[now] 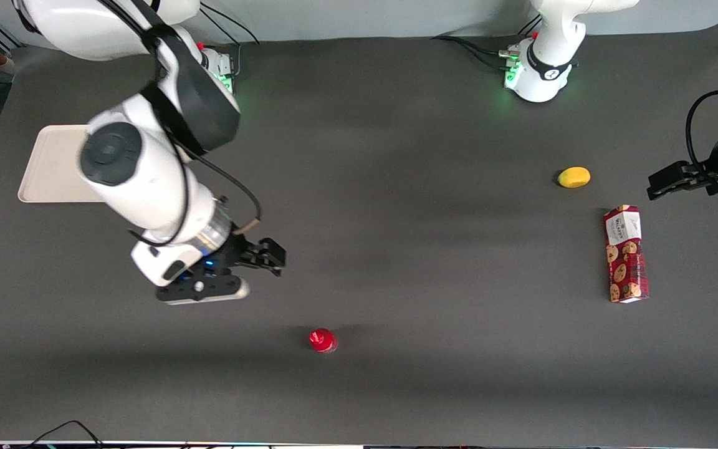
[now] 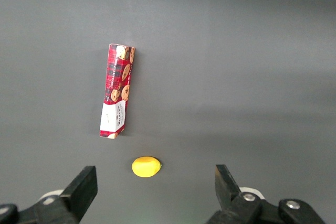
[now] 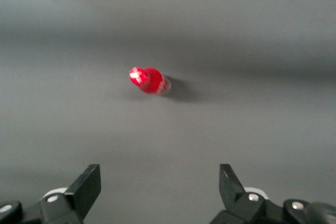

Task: Place coke bottle on tray
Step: 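Lower the right gripper over the bottle, fingers straddling its body, then close the right gripper on the red bottle and lift it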

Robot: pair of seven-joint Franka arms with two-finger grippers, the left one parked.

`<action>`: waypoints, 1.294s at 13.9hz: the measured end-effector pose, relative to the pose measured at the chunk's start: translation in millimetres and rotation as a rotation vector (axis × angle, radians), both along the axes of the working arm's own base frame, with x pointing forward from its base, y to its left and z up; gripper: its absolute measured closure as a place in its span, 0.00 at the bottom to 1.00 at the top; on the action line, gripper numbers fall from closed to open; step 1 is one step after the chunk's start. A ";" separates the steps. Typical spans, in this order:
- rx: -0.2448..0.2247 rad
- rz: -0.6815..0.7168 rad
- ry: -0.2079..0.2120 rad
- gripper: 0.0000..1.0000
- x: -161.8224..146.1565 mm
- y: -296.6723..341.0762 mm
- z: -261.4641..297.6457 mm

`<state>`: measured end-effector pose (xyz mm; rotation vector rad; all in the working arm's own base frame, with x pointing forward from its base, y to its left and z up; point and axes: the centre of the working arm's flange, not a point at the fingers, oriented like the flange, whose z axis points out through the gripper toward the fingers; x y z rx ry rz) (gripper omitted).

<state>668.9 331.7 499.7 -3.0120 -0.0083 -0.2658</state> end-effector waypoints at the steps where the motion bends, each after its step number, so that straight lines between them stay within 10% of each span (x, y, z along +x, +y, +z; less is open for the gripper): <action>1: -0.011 -0.008 -0.035 0.00 4.7 10.4 -13.9; 13: 0.001 -0.052 -0.223 0.00 57.5 43.3 -145.3; 18: -0.011 -0.058 -0.233 0.04 62.2 44.1 -164.8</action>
